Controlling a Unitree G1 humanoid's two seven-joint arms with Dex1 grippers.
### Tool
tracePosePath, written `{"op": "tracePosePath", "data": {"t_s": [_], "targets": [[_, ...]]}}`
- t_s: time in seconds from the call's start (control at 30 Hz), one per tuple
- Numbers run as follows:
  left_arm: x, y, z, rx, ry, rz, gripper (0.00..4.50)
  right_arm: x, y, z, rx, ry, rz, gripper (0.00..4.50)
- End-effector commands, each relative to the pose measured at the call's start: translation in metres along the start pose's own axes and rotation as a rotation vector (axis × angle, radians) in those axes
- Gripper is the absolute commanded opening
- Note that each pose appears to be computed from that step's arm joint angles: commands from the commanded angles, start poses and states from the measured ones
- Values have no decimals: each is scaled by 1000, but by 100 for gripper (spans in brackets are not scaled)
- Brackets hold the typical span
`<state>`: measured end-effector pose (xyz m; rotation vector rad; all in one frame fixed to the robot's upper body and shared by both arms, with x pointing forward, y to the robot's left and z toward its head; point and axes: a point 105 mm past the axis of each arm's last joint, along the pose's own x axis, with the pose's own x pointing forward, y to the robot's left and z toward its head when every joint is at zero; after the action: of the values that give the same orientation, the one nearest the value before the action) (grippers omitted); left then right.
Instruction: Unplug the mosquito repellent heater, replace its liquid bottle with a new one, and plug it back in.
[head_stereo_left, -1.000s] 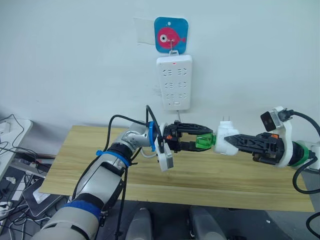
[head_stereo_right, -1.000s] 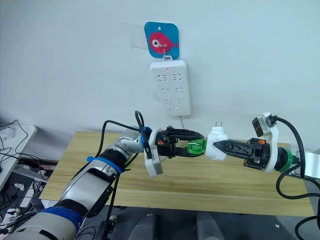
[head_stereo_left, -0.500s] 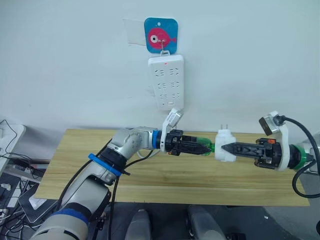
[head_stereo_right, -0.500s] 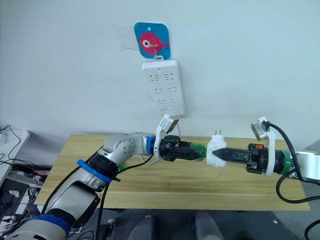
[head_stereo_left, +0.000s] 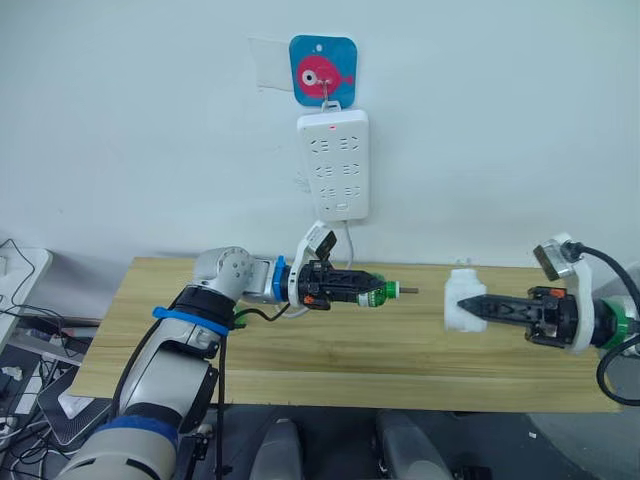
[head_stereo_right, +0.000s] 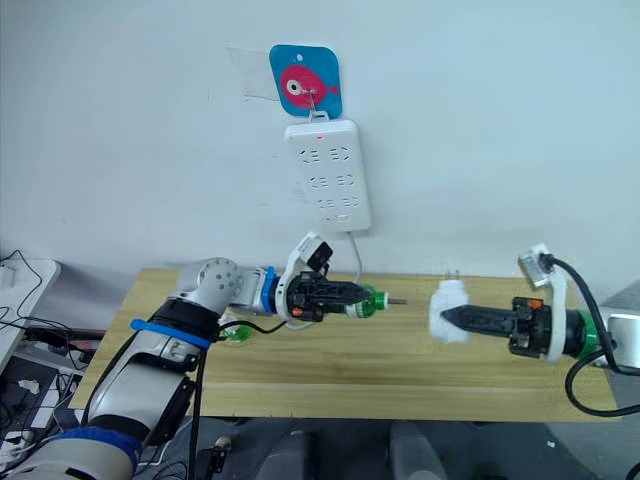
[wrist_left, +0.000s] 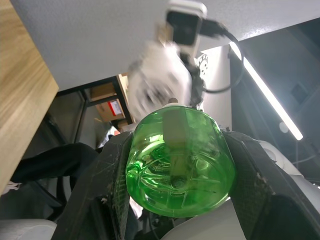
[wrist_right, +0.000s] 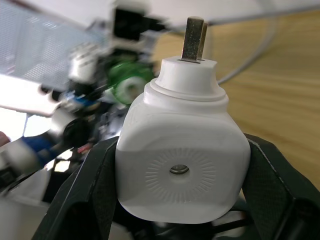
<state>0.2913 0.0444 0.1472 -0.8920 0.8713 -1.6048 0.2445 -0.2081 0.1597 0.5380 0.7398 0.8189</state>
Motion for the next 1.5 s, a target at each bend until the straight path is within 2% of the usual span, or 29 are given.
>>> {"op": "tracePosePath", "data": {"t_s": [0.03,0.1,0.33,0.57,0.83,0.9,0.97,1.0,1.1,1.23,1.33,1.4,1.5], "targets": [[-3,-8,2,56,-3,-10,227,-16,-59,1,-114,56,-377,302],[-2,-7,-1,61,0,-9,227,-23,-87,-1,-181,101,-530,302],[0,-7,-4,95,-23,-1,227,-37,-148,-20,-250,312,-791,302],[-8,-6,-10,104,-47,37,227,-46,-181,-30,-209,400,-861,302],[-10,-4,-17,104,-52,59,227,-38,-186,-33,-117,398,-825,302],[-10,-4,-17,105,-49,60,227,-37,-187,-32,-101,390,-827,376],[-10,-5,-17,108,-47,61,227,-37,-187,-30,-99,380,-827,438],[-10,-5,-17,109,-47,61,227,-38,-187,-28,-100,376,-828,447],[-9,-4,-15,114,-50,60,227,-41,-184,-23,-94,358,-833,447],[-8,-3,-13,120,-49,50,227,-60,-169,-10,-95,328,-843,447],[-9,-2,-12,124,-52,46,227,-72,-146,7,-113,271,-834,447],[-9,-1,-9,138,-65,37,227,-73,-113,34,-187,159,-751,447],[-7,-2,-4,178,-83,26,227,-63,-72,60,-302,-18,-610,447]]}}
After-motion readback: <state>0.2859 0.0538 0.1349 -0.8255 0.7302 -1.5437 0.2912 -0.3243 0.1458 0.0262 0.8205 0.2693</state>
